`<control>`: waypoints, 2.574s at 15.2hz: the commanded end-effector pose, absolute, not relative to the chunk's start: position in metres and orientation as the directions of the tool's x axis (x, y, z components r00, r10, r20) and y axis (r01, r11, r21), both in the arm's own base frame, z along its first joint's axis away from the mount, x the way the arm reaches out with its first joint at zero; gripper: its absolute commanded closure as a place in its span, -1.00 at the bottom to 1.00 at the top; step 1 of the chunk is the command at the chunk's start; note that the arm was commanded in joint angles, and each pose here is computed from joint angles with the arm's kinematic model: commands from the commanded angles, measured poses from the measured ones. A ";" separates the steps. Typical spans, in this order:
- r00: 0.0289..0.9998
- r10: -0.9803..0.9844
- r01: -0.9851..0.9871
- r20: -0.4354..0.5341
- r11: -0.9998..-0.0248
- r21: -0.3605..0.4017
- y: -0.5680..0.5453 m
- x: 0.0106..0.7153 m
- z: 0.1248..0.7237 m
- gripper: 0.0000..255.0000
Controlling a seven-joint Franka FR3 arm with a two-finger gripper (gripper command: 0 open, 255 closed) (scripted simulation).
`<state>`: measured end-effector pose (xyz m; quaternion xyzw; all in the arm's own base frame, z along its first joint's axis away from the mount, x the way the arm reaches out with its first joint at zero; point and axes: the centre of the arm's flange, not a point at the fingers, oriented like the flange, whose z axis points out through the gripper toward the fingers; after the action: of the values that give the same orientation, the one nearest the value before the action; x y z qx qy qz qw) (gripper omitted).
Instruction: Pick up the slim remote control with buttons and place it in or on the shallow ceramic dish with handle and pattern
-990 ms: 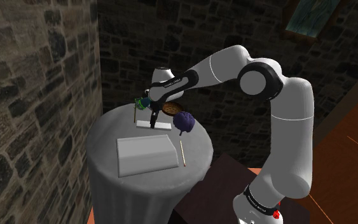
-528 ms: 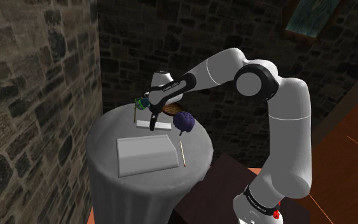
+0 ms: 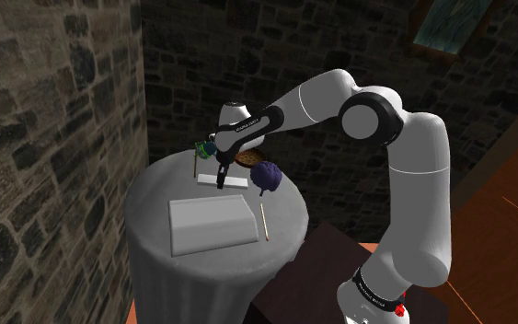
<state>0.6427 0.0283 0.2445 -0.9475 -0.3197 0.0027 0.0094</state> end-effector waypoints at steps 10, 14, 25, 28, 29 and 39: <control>0.796 0.605 0.605 0.000 -0.796 -0.020 0.028 0.642 0.270 1.00; 0.796 0.605 0.605 0.000 -0.796 -0.020 0.028 0.642 0.291 1.00; 0.796 0.605 0.605 0.000 -0.796 -0.020 0.028 0.642 0.349 1.00; 0.796 0.605 0.605 0.000 -0.796 -0.020 0.028 0.642 0.365 1.00; 0.796 0.605 0.605 0.000 -0.796 -0.020 0.028 0.642 0.366 1.00; 0.796 0.605 0.605 0.000 -0.796 -0.020 -0.100 0.674 0.367 1.00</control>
<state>0.6712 -0.0885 0.3691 -0.9478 -0.3187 0.0036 0.0096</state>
